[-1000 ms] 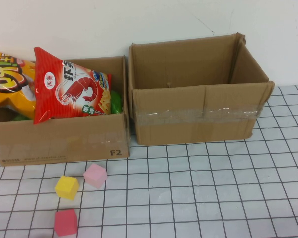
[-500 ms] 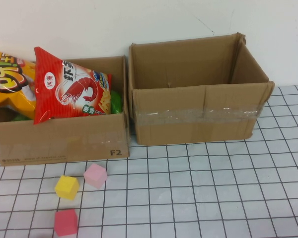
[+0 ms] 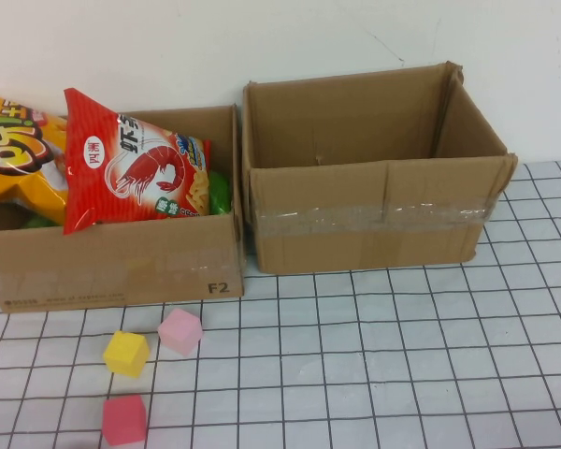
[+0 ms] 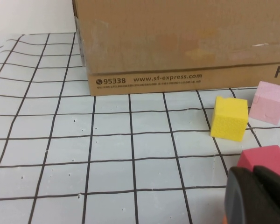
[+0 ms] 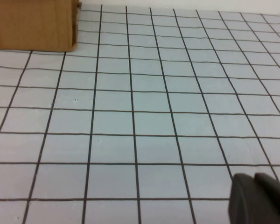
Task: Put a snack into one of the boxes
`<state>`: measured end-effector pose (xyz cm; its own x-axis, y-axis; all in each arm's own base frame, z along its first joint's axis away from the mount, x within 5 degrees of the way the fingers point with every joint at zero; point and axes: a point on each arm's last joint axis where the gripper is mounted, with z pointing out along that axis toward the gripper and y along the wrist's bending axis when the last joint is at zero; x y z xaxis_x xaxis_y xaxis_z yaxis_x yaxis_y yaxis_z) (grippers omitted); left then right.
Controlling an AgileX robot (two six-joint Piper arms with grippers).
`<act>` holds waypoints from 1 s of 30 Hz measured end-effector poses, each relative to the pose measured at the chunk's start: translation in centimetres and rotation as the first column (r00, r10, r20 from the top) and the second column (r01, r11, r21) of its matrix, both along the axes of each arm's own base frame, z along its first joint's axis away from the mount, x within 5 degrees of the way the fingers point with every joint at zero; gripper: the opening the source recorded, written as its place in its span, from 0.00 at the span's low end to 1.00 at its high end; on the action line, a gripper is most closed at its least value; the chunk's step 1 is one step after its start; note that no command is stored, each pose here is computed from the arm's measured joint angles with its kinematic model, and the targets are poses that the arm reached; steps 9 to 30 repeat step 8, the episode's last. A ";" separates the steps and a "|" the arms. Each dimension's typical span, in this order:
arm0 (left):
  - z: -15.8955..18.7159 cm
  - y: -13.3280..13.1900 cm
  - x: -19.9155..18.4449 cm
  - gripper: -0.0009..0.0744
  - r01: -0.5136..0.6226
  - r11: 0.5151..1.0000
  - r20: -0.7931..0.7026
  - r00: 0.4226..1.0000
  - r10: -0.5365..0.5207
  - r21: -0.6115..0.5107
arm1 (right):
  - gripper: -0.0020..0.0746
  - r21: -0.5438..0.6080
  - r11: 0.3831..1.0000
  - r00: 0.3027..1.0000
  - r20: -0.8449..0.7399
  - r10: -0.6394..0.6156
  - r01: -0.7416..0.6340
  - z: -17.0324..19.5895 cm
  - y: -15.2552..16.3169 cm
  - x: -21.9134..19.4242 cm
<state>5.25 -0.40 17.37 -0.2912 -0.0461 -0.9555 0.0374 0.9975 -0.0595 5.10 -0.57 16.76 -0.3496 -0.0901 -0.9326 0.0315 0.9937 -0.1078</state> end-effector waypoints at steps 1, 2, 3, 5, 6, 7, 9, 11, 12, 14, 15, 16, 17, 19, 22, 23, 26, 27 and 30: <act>0.0 0.0 0.0 0.01 0.000 1.000 0.000 1.000 0.000 0.000 | 0.02 0.000 1.000 1.000 0.000 0.000 0.000 0.0 0.0 0.0; 0.0 0.0 0.0 0.01 0.000 1.000 0.000 1.000 0.000 0.000 | 0.02 0.000 1.000 1.000 0.000 0.000 0.000 0.0 0.0 0.0; 0.0 0.0 0.0 0.01 0.000 1.000 0.000 1.000 0.000 0.000 | 0.02 -0.001 1.000 1.000 0.000 0.000 0.000 0.0 0.0 0.0; 0.0 0.0 0.0 0.01 0.000 1.000 0.000 1.000 0.000 0.000 | 0.02 -0.002 1.000 1.000 0.000 0.000 0.000 0.0 0.0 0.0; 0.0 0.0 0.0 0.01 0.000 1.000 0.000 1.000 0.000 0.000 | 0.03 -0.002 1.000 1.000 0.000 0.000 0.000 0.0 0.0 0.0; 0.0 0.0 0.0 0.01 0.000 1.000 0.000 1.000 0.000 0.000 | 0.02 -0.002 1.000 1.000 0.000 0.000 0.000 0.0 0.0 0.0; 0.0 0.0 0.0 0.01 0.000 1.000 0.000 1.000 0.000 0.000 | 0.02 -0.002 1.000 1.000 0.000 0.000 0.000 0.0 0.0 0.0; 0.0 0.0 0.0 0.01 0.000 1.000 0.000 1.000 0.000 0.000 | 0.02 -0.002 1.000 1.000 0.000 0.000 0.000 0.0 0.0 0.0; 0.0 0.0 0.0 0.01 0.000 1.000 0.000 1.000 0.000 0.000 | 0.02 -0.002 1.000 1.000 0.000 0.000 0.000 0.0 0.0 0.0; 0.0 0.0 0.0 0.01 0.000 1.000 0.000 1.000 0.000 0.000 | 0.02 -0.002 1.000 1.000 0.000 0.000 0.000 0.0 0.0 0.0; 0.0 0.0 0.0 0.01 0.000 1.000 0.000 1.000 0.000 0.000 | 0.02 -0.002 1.000 1.000 0.000 0.000 0.000 0.0 0.0 0.0; 0.0 0.0 0.0 0.01 0.000 1.000 0.000 1.000 0.000 0.000 | 0.02 -0.002 1.000 1.000 0.000 0.000 0.000 0.0 0.0 0.0; 0.0 0.0 0.0 0.01 0.000 1.000 0.000 1.000 0.000 0.000 | 0.02 -0.002 1.000 1.000 0.000 0.000 0.000 0.0 0.0 0.0; 0.0 0.0 0.0 0.01 0.000 1.000 0.000 1.000 0.000 0.000 | 0.02 -0.002 1.000 1.000 0.000 0.000 0.000 0.0 0.0 0.0; 0.0 0.0 0.0 0.01 0.000 1.000 0.000 1.000 0.000 0.000 | 0.02 -0.002 1.000 1.000 0.000 0.000 0.000 0.0 0.0 0.0; 0.0 0.0 0.0 0.01 0.000 1.000 0.000 1.000 0.000 0.000 | 0.02 -0.002 1.000 1.000 0.000 0.000 0.000 0.0 0.0 0.0; 0.0 0.0 0.0 0.01 0.000 1.000 0.000 1.000 0.000 0.000 | 0.02 -0.002 1.000 1.000 0.000 0.000 0.000 0.0 0.0 0.0; 0.0 0.0 0.0 0.01 0.000 1.000 0.000 1.000 0.000 0.000 | 0.02 -0.002 1.000 1.000 0.000 0.000 0.000 0.0 0.0 0.0; 0.0 0.0 0.0 0.01 0.000 1.000 0.000 1.000 0.000 0.000 | 0.02 -0.002 1.000 1.000 0.000 0.000 0.000 0.0 0.0 0.0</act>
